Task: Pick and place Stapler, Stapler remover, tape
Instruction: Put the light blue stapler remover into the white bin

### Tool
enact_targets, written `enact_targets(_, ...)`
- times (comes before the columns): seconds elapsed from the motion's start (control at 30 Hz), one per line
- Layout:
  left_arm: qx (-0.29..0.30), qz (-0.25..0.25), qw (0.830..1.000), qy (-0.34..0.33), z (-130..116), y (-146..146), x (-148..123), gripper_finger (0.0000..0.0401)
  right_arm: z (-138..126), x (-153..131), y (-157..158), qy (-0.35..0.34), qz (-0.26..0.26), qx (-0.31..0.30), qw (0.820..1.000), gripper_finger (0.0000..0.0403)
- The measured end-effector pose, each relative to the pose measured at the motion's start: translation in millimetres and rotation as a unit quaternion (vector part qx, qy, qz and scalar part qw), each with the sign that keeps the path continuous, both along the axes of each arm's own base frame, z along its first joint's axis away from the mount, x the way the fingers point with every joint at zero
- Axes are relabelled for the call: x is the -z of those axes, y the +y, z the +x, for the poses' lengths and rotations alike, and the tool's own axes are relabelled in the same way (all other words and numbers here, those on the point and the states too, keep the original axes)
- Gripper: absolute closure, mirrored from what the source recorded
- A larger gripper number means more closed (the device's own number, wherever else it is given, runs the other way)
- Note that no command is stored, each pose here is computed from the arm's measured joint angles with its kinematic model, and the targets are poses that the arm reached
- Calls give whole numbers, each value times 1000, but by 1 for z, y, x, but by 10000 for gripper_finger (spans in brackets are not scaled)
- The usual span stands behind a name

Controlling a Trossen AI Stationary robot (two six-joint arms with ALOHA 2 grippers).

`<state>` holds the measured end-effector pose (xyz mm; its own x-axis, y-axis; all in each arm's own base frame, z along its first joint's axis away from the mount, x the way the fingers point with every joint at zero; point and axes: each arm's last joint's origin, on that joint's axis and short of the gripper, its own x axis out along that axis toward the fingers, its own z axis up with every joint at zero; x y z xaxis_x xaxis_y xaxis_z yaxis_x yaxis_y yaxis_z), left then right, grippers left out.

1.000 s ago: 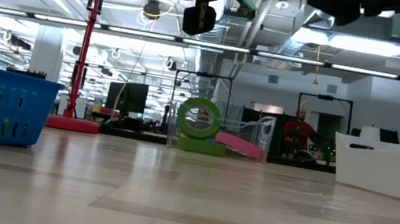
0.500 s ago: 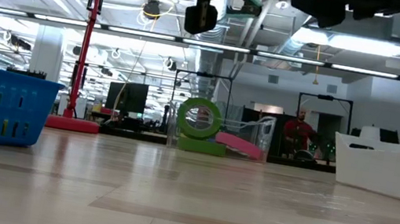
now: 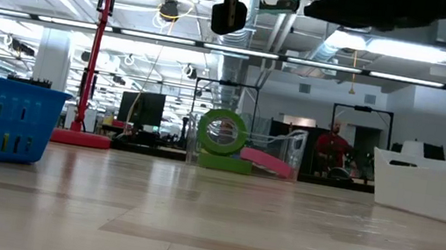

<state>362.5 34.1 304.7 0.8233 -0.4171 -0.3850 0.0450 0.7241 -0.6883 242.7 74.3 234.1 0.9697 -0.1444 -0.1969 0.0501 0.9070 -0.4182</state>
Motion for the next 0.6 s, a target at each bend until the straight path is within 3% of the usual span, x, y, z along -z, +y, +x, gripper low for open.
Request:
enact_targets(0.2,-1,1,1000,-10,1,0,-2,399,5,3,14,-26,-10,50,998,127)
enact_targets(0.43,-6,3,1000,-21,2,2,-4,399,24,6,34,-16,-19,50,998,127)
enact_targets(0.6,-7,4,1000,-22,2,3,-4,399,39,7,44,-20,-33,138,990,127)
